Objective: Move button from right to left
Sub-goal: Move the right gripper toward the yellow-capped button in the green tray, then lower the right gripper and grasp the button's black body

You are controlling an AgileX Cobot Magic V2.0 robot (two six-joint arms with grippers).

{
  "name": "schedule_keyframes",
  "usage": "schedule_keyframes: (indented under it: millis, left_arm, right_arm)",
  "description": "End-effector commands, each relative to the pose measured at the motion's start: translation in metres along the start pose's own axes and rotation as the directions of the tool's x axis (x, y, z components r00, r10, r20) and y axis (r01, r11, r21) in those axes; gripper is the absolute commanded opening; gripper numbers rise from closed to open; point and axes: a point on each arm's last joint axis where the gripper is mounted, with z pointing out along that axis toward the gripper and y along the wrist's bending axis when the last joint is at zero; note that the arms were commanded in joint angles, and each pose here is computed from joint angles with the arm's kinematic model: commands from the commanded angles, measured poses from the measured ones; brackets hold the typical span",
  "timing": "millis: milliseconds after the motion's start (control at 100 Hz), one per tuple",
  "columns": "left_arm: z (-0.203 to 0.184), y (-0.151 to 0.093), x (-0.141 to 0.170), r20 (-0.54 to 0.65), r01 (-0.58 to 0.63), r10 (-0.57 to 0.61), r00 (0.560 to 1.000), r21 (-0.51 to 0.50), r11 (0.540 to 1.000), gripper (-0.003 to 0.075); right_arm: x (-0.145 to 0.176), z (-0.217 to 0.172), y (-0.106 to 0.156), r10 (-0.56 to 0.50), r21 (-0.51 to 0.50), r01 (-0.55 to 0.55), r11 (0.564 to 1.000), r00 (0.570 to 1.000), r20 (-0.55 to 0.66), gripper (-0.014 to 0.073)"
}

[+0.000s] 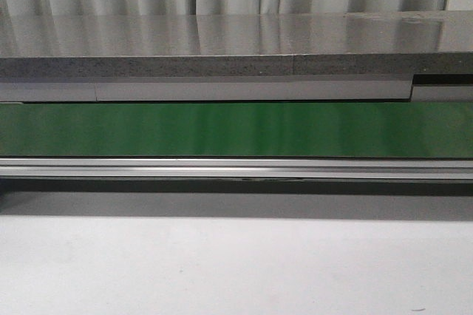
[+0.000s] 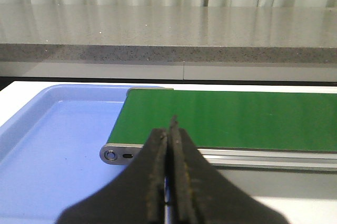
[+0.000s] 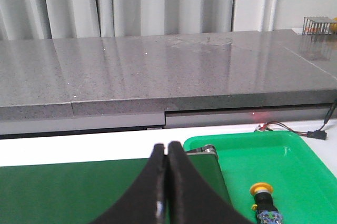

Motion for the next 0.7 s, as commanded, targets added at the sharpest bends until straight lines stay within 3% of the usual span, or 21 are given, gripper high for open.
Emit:
schedule_keyframes:
  millis: [0,210,370,530,690]
  left_arm:
    - [0.0,0.0,0.007,0.063,0.017,-0.017,0.998,-0.001,1.0,-0.002]
    - [0.0,0.0,0.007,0.063,0.017,-0.017,0.998,-0.001,1.0,-0.002]
    - [0.0,0.0,0.007,0.063,0.017,-0.017,0.998,-0.001,1.0,-0.002]
    - [0.0,0.0,0.007,0.063,0.017,-0.017,0.998,-0.001,1.0,-0.002]
    - [0.0,0.0,0.007,0.063,0.017,-0.017,0.998,-0.001,1.0,-0.002]
  right_arm:
    - [-0.029,0.006,0.002,-0.012,0.002,0.012,1.0,0.998,0.067,-0.0067]
    - [-0.052,0.036,0.004,-0.012,0.006,0.012,1.0,1.0,0.006,-0.0067]
    - [-0.056,0.07,0.004,-0.017,0.021,0.02,1.0,0.989,-0.146,-0.0067]
    - [-0.056,0.101,0.003,-0.037,0.044,0.053,0.998,0.948,-0.315,-0.0067]
    - [-0.05,0.13,0.0,-0.041,0.064,0.081,0.995,0.878,-0.477,-0.0066]
